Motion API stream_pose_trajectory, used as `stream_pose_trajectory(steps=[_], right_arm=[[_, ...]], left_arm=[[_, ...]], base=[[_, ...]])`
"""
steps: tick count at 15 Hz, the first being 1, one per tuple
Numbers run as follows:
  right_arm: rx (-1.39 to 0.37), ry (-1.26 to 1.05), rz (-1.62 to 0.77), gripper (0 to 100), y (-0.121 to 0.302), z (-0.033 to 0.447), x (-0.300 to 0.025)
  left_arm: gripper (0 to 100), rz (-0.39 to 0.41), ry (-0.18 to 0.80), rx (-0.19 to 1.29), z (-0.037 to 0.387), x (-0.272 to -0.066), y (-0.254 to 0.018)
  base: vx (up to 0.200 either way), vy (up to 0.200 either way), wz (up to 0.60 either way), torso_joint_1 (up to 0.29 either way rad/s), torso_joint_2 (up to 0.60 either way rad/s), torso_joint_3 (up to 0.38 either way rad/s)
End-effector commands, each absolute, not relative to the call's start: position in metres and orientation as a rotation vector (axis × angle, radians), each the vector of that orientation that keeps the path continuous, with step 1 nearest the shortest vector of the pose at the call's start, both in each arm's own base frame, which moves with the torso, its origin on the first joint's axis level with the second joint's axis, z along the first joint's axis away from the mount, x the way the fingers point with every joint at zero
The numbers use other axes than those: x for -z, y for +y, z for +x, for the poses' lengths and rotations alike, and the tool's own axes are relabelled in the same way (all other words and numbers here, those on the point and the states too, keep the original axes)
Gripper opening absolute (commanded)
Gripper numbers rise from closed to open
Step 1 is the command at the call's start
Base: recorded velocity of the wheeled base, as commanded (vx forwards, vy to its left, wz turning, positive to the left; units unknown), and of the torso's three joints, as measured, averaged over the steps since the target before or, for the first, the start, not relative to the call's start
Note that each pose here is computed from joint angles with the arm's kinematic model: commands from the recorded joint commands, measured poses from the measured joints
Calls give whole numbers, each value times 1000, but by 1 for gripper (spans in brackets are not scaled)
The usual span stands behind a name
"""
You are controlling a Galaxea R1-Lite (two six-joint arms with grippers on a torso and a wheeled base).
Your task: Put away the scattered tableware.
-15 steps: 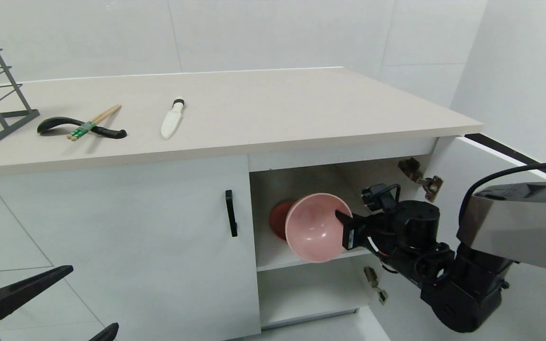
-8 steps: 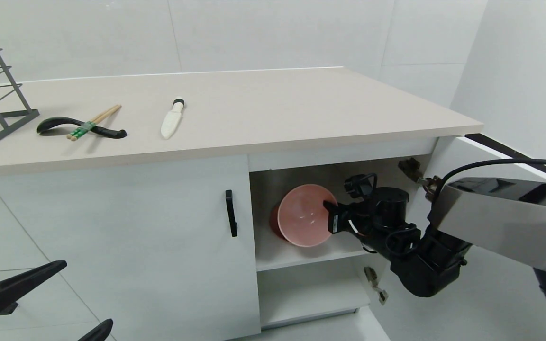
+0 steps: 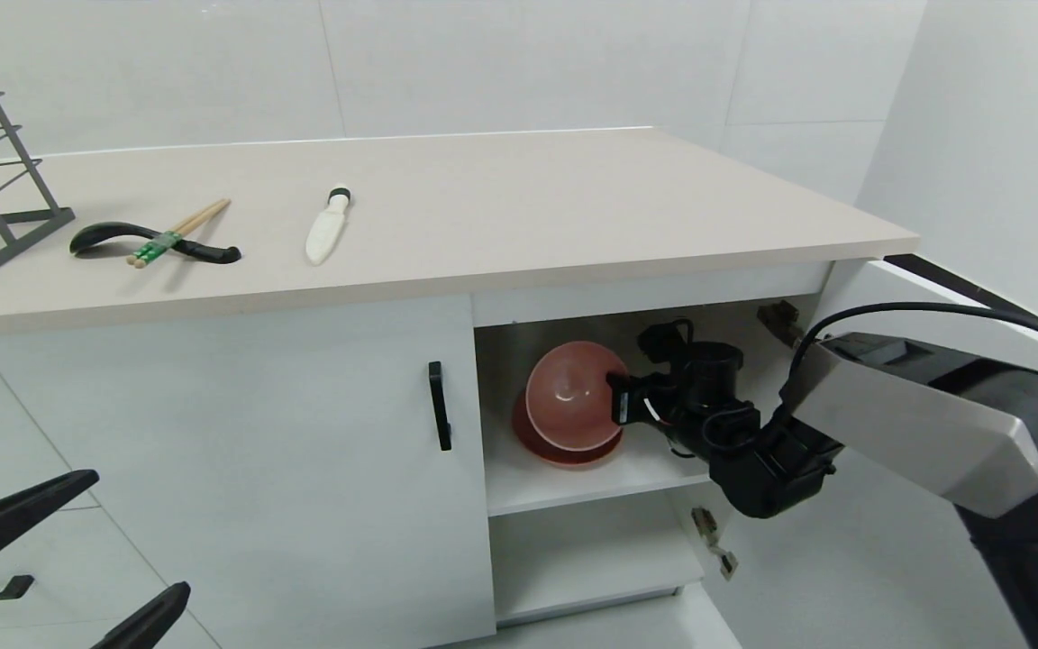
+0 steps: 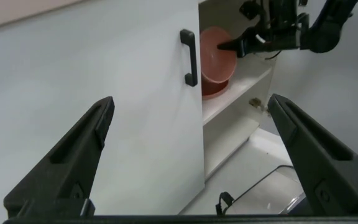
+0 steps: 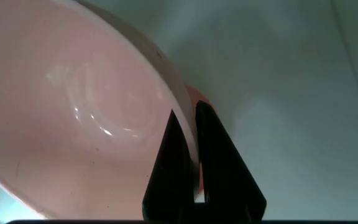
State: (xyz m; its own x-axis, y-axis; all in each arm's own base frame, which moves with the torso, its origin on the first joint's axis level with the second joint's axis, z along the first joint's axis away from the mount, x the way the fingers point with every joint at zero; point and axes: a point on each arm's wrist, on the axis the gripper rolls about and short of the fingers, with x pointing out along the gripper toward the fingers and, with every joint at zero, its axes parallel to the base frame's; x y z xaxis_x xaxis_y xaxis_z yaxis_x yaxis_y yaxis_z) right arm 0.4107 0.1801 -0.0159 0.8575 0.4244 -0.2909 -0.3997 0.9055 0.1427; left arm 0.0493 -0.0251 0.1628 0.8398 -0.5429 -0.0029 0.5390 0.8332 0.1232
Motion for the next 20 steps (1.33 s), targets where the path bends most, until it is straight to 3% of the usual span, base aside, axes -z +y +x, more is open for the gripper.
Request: stream_pose_trajectory(steps=[1, 4, 20], right_arm=[[-420, 334, 122, 0, 184, 426, 22], [-394, 410, 158, 0, 184, 431, 28], [-367, 519, 177, 0, 186, 418, 27]], left_arm=[[100, 119, -55, 553, 49, -168, -24], [100, 119, -61, 404, 49, -181, -18], [100, 125, -10, 433, 46, -177, -18]], base=[[0, 0, 0, 0, 0, 0], [0, 0, 0, 0, 0, 0], [0, 0, 0, 0, 0, 0]])
